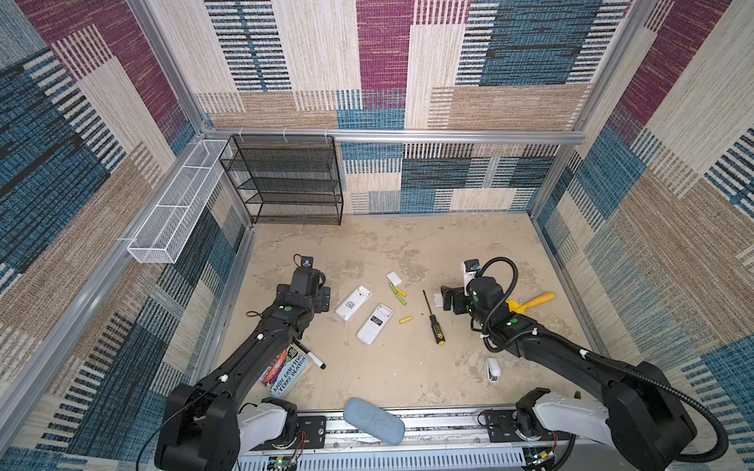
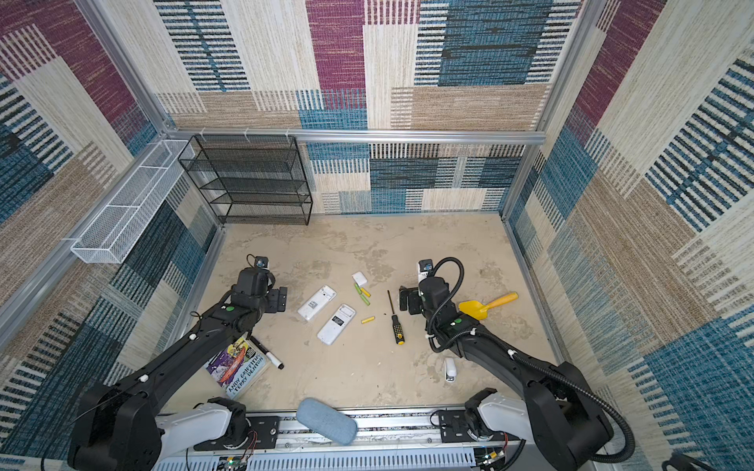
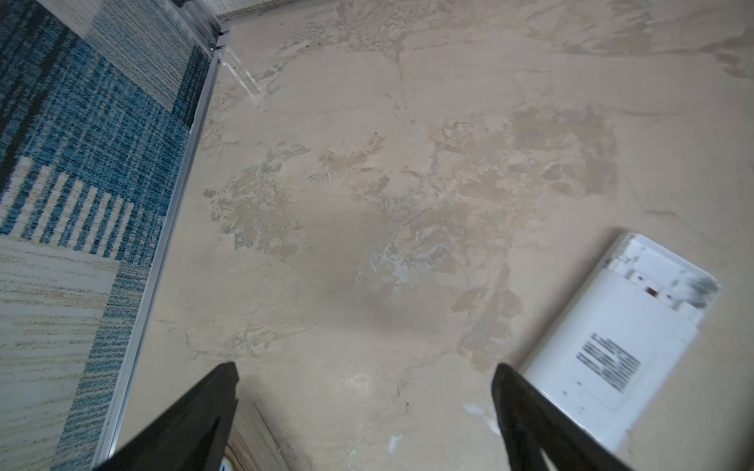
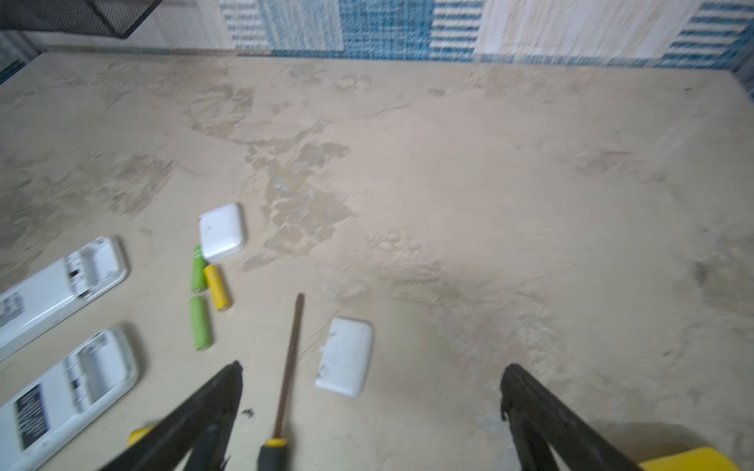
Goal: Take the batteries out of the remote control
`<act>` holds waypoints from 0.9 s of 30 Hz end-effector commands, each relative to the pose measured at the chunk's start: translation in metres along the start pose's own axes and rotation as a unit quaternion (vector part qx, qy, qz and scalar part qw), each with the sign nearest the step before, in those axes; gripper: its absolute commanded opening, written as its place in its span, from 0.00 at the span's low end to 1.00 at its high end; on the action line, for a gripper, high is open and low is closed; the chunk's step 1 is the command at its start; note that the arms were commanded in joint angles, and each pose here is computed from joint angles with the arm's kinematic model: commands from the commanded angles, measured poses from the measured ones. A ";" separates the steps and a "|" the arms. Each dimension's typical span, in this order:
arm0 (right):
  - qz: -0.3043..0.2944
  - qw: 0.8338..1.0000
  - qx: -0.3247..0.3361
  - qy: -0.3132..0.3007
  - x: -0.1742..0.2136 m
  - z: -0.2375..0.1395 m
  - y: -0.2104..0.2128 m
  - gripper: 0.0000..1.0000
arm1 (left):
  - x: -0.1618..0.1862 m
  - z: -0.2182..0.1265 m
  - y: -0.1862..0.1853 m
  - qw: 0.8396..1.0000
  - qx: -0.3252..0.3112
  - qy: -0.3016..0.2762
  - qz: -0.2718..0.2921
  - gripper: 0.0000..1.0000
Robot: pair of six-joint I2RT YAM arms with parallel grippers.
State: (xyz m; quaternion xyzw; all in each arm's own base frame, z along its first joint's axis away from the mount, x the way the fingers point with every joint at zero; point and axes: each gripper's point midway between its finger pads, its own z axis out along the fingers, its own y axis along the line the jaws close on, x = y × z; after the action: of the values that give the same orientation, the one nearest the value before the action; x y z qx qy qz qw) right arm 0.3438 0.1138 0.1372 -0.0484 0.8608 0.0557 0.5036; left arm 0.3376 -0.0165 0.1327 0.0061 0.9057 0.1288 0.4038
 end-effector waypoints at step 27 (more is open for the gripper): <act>-0.004 0.971 0.063 -0.230 -0.017 0.007 -0.113 1.00 | -0.008 0.077 0.030 0.981 -0.004 -0.168 -0.098 0.99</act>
State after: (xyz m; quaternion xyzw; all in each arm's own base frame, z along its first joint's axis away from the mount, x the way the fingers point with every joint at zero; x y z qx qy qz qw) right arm 0.3721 0.0057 0.1276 -0.0195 0.7439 0.0012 0.6680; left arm 0.3929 0.0302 0.0887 -0.0587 0.8286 0.0966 0.5484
